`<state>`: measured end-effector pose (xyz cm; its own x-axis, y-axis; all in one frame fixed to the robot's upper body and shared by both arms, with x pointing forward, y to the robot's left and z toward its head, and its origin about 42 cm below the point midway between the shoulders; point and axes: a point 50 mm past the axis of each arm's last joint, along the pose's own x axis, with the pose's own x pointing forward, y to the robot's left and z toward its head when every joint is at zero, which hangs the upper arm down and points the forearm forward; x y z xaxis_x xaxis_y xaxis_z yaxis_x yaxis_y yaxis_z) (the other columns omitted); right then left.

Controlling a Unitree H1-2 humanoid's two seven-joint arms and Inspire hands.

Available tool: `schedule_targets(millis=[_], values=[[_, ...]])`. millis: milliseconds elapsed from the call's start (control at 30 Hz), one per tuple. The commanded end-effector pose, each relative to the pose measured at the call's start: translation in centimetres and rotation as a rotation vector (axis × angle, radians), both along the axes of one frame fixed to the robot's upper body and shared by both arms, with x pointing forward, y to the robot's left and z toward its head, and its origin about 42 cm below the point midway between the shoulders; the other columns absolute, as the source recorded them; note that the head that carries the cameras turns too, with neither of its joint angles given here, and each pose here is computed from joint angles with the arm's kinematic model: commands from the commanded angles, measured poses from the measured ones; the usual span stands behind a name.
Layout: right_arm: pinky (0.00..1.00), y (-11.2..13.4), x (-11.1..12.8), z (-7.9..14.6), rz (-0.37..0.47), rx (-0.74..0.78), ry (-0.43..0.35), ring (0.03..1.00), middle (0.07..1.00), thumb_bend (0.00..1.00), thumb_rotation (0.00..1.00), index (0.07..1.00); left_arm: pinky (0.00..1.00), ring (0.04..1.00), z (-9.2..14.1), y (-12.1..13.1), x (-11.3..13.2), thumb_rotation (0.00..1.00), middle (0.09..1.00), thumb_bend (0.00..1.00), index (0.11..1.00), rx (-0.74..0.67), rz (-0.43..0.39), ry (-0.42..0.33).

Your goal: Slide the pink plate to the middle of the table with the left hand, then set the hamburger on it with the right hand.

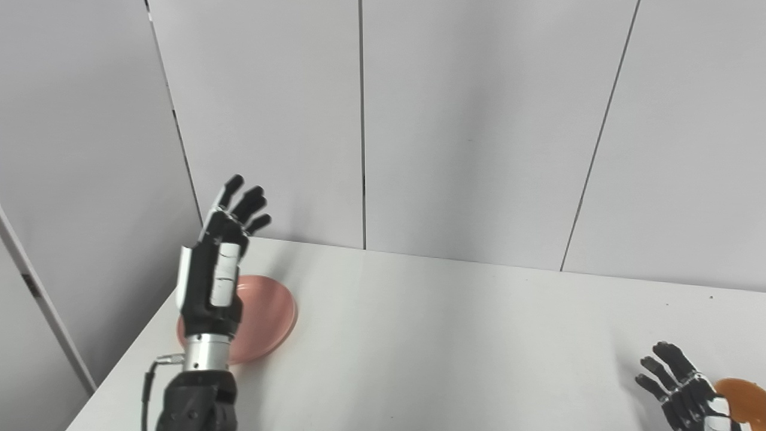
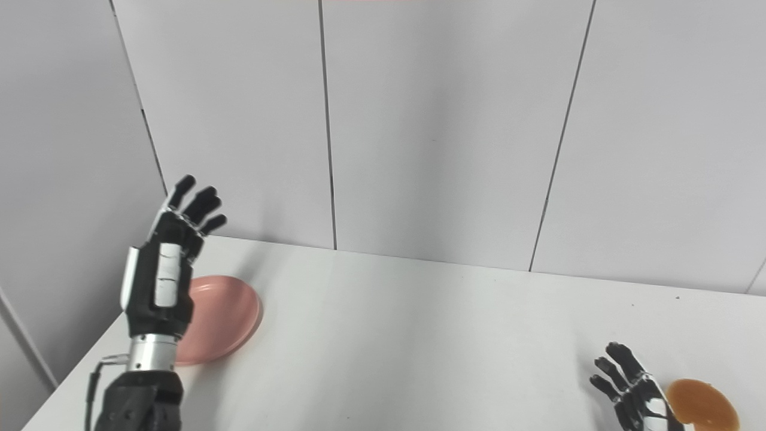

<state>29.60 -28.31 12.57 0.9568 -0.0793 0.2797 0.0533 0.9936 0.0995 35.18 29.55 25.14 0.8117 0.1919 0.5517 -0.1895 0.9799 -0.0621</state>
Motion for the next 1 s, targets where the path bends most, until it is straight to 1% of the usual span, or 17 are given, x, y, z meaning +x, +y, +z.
schedule_targets(millis=[0, 133, 167, 267, 367, 533, 633, 700, 800, 967], values=[[0.77, 0.6, -1.9, -4.0, -0.013, 0.034, 0.115, 0.829, 0.867, 0.89, 1.00, 0.799, 0.77, 0.853, 2.1, 1.9, 0.9, 0.83, 0.840, 0.88, 0.861, 0.028, 0.034, -0.049], [0.76, 0.8, -2.0, -3.9, -0.012, 0.030, 0.118, 0.815, 0.854, 0.89, 1.00, 0.786, 0.77, 0.857, 2.9, 4.9, 1.9, 0.82, 0.844, 0.88, 0.852, 0.040, 0.083, -0.039], [0.79, 0.8, -2.0, -3.9, -0.009, 0.029, 0.119, 0.829, 0.860, 0.89, 1.00, 0.792, 0.78, 0.865, 3.1, 5.4, 2.1, 0.82, 0.849, 0.88, 0.859, 0.038, 0.090, -0.035], [0.81, 0.9, -2.0, -3.9, -0.007, 0.032, 0.121, 0.842, 0.868, 0.90, 1.00, 0.797, 0.77, 0.865, 3.7, 7.7, 3.0, 0.83, 0.853, 0.87, 0.863, 0.052, 0.115, -0.024], [0.82, 1.0, -1.9, -3.9, -0.007, 0.037, 0.120, 0.844, 0.866, 0.91, 1.00, 0.794, 0.78, 0.872, 3.4, 9.5, 3.9, 0.83, 0.858, 0.86, 0.862, 0.059, 0.136, -0.006], [0.83, 1.0, -2.1, -3.9, -0.003, 0.039, 0.117, 0.847, 0.868, 0.92, 1.00, 0.796, 0.80, 0.885, 1.9, 12.5, 5.5, 0.81, 0.862, 0.86, 0.861, 0.035, 0.173, 0.063], [0.82, 1.0, -2.2, -3.8, -0.009, 0.039, 0.121, 0.840, 0.861, 0.92, 1.00, 0.792, 0.78, 0.879, 0.3, 14.1, 6.4, 0.80, 0.862, 0.88, 0.867, 0.002, 0.191, 0.118], [0.80, 1.0, -2.3, -3.8, -0.013, 0.032, 0.122, 0.827, 0.855, 0.93, 1.00, 0.784, 0.76, 0.878, -0.9, 14.7, 6.8, 0.79, 0.863, 0.88, 0.865, -0.021, 0.199, 0.146], [0.77, 1.1, -2.5, -3.6, -0.013, 0.030, 0.123, 0.819, 0.848, 0.93, 1.00, 0.774, 0.74, 0.862, -2.2, 15.2, 7.3, 0.79, 0.850, 0.86, 0.868, -0.053, 0.203, 0.177], [0.77, 1.2, -2.7, -3.4, -0.009, 0.039, 0.123, 0.816, 0.839, 0.94, 1.00, 0.766, 0.73, 0.856, -4.1, 15.6, 7.8, 0.79, 0.846, 0.84, 0.863, -0.125, 0.214, 0.229]])
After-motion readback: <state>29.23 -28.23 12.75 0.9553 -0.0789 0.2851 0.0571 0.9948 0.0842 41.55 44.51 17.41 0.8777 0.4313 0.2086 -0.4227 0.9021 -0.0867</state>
